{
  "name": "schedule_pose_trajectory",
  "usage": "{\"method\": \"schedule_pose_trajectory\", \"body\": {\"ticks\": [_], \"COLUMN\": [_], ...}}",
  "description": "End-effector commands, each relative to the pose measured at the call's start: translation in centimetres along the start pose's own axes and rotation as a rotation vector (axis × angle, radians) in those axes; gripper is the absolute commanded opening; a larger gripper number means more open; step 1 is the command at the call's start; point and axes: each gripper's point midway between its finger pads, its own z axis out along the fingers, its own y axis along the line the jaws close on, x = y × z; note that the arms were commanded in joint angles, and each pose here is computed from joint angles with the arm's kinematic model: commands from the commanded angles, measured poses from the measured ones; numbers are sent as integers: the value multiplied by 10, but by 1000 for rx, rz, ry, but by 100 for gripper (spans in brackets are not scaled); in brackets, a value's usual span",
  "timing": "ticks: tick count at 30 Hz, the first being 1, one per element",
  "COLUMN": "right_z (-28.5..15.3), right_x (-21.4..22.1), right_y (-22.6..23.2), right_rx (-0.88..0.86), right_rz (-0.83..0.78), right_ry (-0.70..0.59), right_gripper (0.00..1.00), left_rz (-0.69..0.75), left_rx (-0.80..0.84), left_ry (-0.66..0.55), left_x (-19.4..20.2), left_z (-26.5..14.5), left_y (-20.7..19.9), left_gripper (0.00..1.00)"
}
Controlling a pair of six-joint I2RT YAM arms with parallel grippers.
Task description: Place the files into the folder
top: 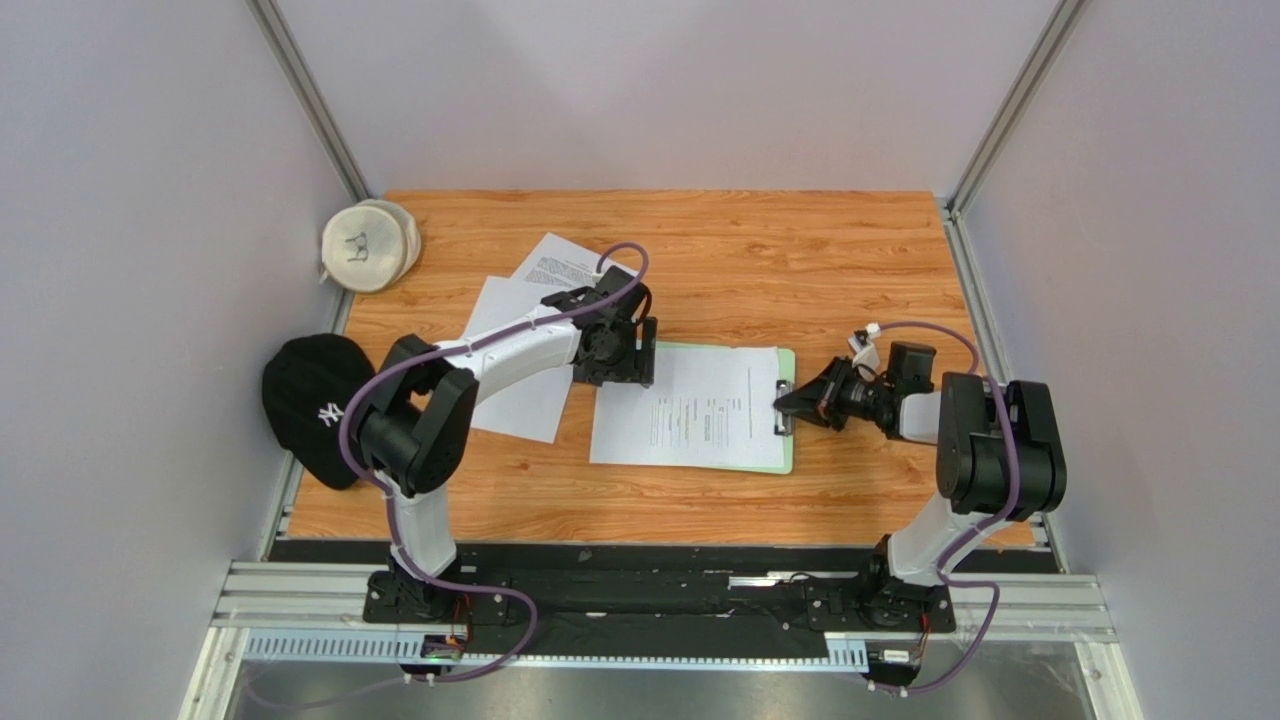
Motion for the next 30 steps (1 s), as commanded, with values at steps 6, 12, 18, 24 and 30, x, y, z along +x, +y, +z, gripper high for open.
{"method": "schedule_pose_trajectory", "body": {"ticks": [6,12,18,24,30], "right_z": [-4,-4,-4,1,5], "right_x": [-14,-15,-12,-7,-4], "right_y": [20,26,24,24,32], "right_rx": [-36,-47,-50,-64,-117], "right_rz": [-94,-110,-107,-105,-104], "right_ry": [-27,-26,-21,-1,13], "right_gripper": [0,0,0,0,0], "left_rz": [17,41,72,46,-13], "left_rx": [47,-138,-130,-70,-12], "left_ry": [-77,-42,-23,30,92], "left_x": [-29,-21,-12,0,15], "left_z": [-29,-7,19,45,61], "left_y": [-52,-59,-61,-75,-88], "left_gripper": [86,94,89,91,93]}}
